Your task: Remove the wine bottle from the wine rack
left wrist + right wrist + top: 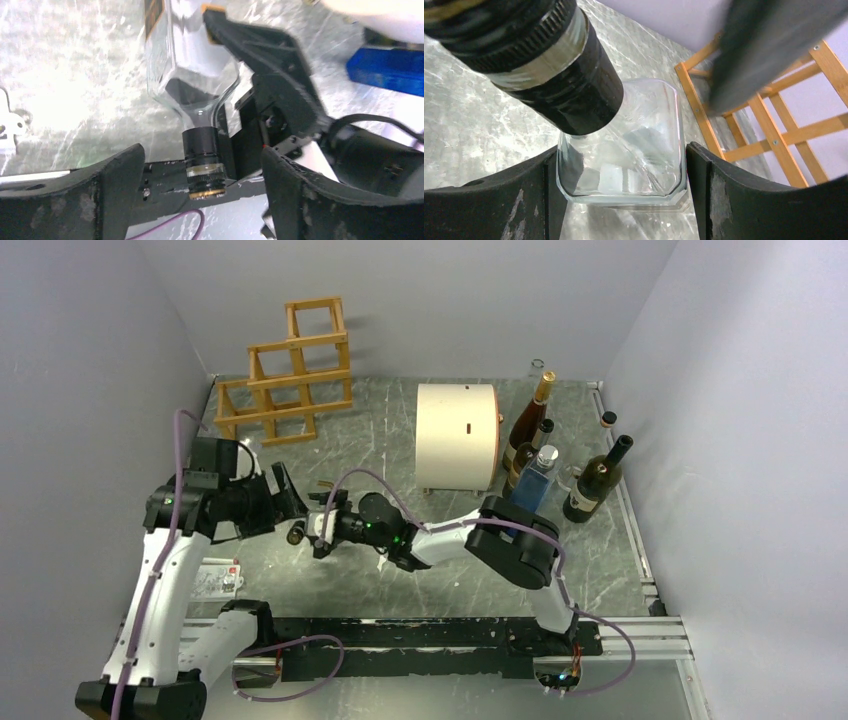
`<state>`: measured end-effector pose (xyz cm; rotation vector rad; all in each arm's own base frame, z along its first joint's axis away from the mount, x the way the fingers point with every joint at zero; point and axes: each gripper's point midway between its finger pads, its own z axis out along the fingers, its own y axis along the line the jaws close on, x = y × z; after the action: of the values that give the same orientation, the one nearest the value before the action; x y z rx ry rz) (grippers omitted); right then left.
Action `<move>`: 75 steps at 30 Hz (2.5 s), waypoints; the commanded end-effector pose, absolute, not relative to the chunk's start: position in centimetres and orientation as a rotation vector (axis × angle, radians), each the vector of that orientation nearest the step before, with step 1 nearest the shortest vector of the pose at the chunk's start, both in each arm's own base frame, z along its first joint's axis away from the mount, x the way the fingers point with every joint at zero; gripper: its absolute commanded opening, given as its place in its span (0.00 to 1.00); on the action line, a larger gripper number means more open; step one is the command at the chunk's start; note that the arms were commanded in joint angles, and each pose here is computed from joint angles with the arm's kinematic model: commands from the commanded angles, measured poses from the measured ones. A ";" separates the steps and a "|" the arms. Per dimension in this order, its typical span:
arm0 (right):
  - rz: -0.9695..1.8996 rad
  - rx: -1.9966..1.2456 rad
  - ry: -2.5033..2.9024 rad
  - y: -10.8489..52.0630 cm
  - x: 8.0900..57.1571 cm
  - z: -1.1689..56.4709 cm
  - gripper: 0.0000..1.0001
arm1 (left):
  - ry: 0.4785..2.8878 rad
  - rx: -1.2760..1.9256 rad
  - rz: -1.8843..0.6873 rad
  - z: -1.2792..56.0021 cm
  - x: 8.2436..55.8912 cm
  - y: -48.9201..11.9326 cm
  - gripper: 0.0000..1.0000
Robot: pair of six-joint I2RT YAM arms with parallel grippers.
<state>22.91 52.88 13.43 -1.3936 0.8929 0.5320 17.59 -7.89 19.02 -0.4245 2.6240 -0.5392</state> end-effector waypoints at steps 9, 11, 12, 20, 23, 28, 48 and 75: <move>0.533 -1.024 1.083 46.3 24.1 21.0 0.21 | 2.096 -0.300 -0.537 31.5 22.2 -7.1 0.97; 0.523 -0.954 1.151 44.7 24.6 22.0 0.12 | 2.055 -0.309 -0.525 31.9 22.4 -6.8 0.97; 0.530 -0.932 1.183 44.1 24.6 22.3 0.09 | 2.048 -0.316 -0.520 31.6 22.5 -6.7 0.97; 0.576 -0.695 1.517 38.4 26.0 22.7 0.05 | 2.034 -0.326 -0.548 30.2 23.1 -7.1 0.97; 0.598 -0.615 1.587 36.0 26.6 22.3 0.05 | 2.040 -0.320 -0.548 30.1 23.5 -7.1 0.97; 0.528 -0.574 1.589 32.8 26.3 21.0 0.05 | 2.022 -0.309 -0.557 30.4 23.9 -7.3 0.97; 0.438 -0.654 1.593 28.7 24.5 17.4 0.61 | 1.997 -0.283 -0.576 30.3 25.0 -7.7 0.97; 0.164 -0.302 1.577 17.1 24.6 36.7 1.00 | 1.534 -0.020 -0.414 45.3 29.8 -6.6 0.99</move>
<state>23.49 22.00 32.69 -0.4924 1.5618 0.3340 29.26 -6.87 36.91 -0.1489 1.8267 -0.4715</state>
